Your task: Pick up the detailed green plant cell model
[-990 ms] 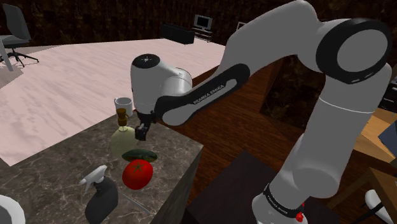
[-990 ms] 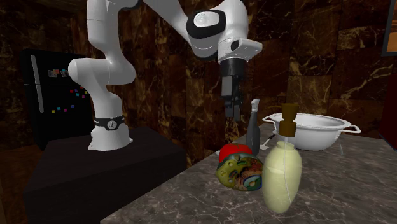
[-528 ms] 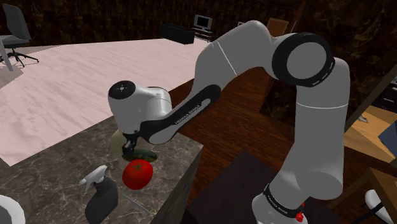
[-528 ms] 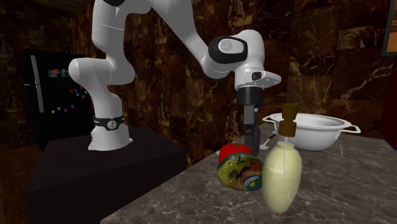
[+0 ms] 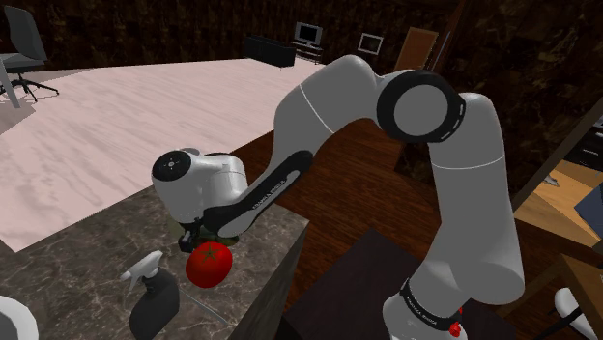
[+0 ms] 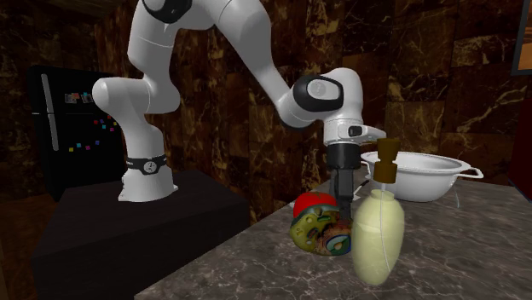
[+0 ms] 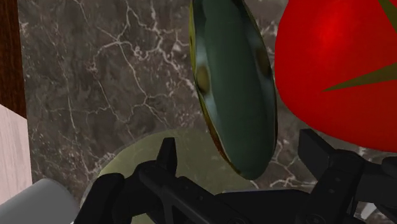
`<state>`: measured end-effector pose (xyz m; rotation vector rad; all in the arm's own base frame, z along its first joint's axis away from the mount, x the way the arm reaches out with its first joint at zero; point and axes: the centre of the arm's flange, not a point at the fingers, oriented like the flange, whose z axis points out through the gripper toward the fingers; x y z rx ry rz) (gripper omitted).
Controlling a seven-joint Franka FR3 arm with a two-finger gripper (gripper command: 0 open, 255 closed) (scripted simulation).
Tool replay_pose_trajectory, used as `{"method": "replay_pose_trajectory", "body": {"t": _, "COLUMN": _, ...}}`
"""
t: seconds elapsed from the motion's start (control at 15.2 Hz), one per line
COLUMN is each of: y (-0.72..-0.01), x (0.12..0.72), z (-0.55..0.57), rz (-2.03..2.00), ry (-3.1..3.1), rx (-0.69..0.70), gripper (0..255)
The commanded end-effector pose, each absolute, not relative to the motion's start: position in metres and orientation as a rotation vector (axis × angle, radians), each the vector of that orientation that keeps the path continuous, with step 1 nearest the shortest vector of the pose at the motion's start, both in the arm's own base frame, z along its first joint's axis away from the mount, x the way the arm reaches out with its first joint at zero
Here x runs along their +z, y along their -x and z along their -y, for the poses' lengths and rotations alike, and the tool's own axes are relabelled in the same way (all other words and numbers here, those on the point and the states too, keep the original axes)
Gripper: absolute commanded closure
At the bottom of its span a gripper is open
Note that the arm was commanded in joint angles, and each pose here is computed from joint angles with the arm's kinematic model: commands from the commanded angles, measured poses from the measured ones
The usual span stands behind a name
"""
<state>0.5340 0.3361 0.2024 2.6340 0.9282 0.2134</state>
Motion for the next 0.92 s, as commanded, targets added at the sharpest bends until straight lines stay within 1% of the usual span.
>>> {"method": "replay_pose_trajectory", "body": {"t": 0.0, "y": -0.534, "x": 0.191, "z": -0.337, "rz": -0.929, "ry": -2.634, "rx": 0.214, "gripper": 0}}
{"method": "replay_pose_trajectory", "body": {"t": 0.13, "y": -0.534, "x": 0.188, "z": -0.337, "rz": -0.929, "ry": -2.634, "rx": 0.214, "gripper": 0}}
{"method": "replay_pose_trajectory", "body": {"t": 0.2, "y": -0.533, "x": 0.187, "z": -0.338, "rz": -0.929, "ry": -2.634, "rx": 0.214, "gripper": 255}}
{"method": "replay_pose_trajectory", "body": {"t": 0.59, "y": -0.539, "x": 0.181, "z": -0.340, "rz": -0.928, "ry": -2.634, "rx": 0.214, "gripper": 255}}
{"method": "replay_pose_trajectory", "body": {"t": 0.86, "y": -0.534, "x": 0.193, "z": -0.337, "rz": -0.929, "ry": -2.634, "rx": 0.214, "gripper": 255}}
